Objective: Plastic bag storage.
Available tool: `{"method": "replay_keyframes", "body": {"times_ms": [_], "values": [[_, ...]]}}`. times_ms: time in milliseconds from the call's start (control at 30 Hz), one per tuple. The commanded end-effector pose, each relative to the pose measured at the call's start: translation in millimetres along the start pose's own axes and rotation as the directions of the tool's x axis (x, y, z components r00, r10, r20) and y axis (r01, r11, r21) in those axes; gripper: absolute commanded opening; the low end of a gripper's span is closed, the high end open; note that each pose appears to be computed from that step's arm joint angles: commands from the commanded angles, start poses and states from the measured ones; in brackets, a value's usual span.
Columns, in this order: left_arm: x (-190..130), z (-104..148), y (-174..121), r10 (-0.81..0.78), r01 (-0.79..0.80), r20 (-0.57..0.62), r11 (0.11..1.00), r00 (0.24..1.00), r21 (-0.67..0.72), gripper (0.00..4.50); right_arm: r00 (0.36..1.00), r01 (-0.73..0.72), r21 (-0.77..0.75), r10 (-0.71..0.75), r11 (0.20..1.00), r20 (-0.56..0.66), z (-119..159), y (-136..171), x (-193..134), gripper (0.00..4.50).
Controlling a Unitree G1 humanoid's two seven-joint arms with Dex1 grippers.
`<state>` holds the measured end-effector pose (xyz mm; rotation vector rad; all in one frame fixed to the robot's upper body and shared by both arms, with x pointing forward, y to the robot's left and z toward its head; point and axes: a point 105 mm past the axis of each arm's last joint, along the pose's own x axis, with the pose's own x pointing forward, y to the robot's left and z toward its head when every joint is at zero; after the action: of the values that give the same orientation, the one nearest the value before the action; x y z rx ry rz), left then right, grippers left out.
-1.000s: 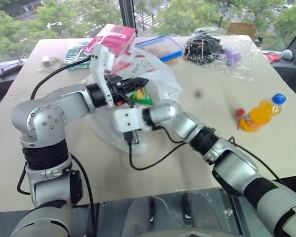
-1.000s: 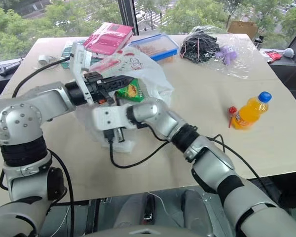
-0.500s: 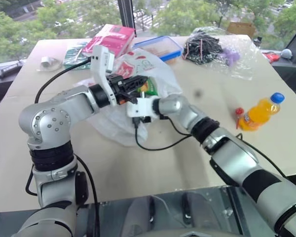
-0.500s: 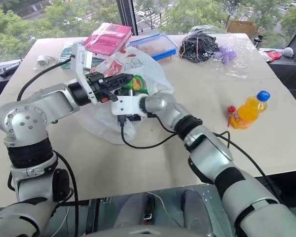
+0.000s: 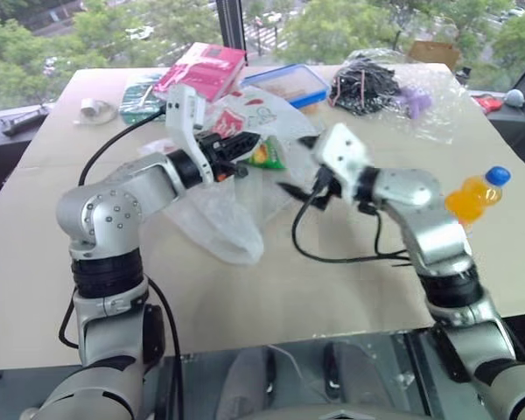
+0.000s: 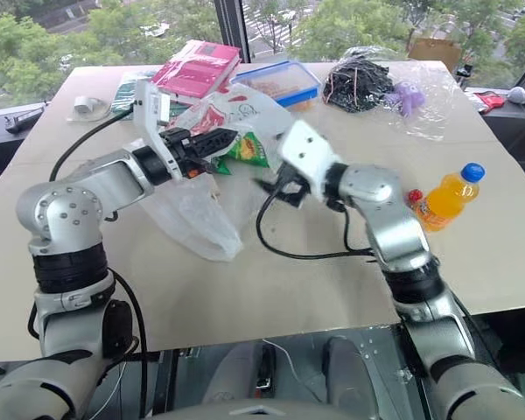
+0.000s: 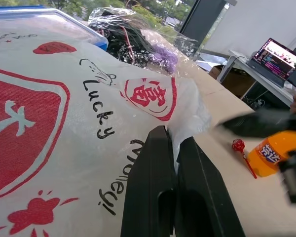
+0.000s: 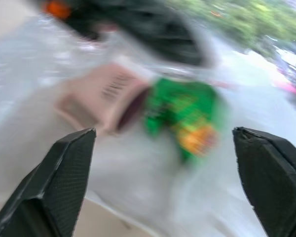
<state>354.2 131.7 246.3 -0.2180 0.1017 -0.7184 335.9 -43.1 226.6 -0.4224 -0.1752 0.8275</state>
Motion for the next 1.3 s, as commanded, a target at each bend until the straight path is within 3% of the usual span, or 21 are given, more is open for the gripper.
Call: {"method": "replay_keyframes", "body": {"times_ms": [33,100,200,300,367,533,700,833,867,1067,1300], "values": [[4.1,10.0,-6.1,-0.031,0.03,0.039,0.999,0.999,0.024,0.0,0.895,0.433,0.046,-0.424,0.9,-0.139,-15.7,-43.0,-45.4,4.5],[6.3,8.2,-6.9,-0.039,0.038,0.035,0.999,0.999,0.023,0.0,0.807,0.555,-0.003,-0.54,0.832,-0.24,-26.7,-49.7,-67.0,4.5],[8.8,6.5,-7.8,-0.049,0.048,0.032,0.999,0.998,0.019,0.0,0.797,0.547,0.05,-0.501,0.836,-0.338,-43.5,-38.8,-87.6,4.5],[11.4,4.7,-9.2,-0.061,0.06,0.026,0.998,0.998,0.018,0.0,0.655,0.678,0.024,-0.59,0.734,-0.472,-71.1,-49.1,-119.6,4.5],[12.2,4.0,-9.9,-0.066,0.065,0.023,0.998,0.998,0.025,0.0,0.605,0.718,-0.029,-0.644,0.696,-0.468,-71.3,-57.2,-131.7,4.5],[11.7,3.6,-8.0,-0.068,0.067,0.02,0.997,0.998,0.023,0.0,0.713,0.696,0.068,-0.677,0.714,-0.182,-3.3,-70.1,-132.2,4.5],[14.8,2.7,-9.5,-0.082,0.082,0.017,0.996,0.996,0.019,0.0,0.631,0.773,0.004,-0.769,0.634,-0.098,20.6,-89.2,-158.5,4.5],[17.9,1.9,-10.5,-0.092,0.092,0.017,0.996,0.996,0.016,0.0,0.455,0.878,-0.063,-0.867,0.475,-0.205,-1.3,-107.6,-196.7,4.5],[18.4,1.5,-10.8,-0.095,0.094,0.017,0.995,0.995,0.015,0.0,0.439,0.885,-0.06,-0.87,0.462,-0.226,-6.0,-108.4,-201.9,4.5],[19.9,-0.1,-10.8,-0.101,0.101,0.013,0.995,0.995,0.01,0.0,0.432,0.892,0.042,-0.822,0.449,-0.371,-41.3,-98.6,-209.3,4.5],[18.3,0.6,-10.8,-0.097,0.096,0.013,0.995,0.995,0.012,0.0,0.47,0.88,0.173,-0.766,0.441,-0.439,-69.1,-90.0,-203.9,4.5]]}}
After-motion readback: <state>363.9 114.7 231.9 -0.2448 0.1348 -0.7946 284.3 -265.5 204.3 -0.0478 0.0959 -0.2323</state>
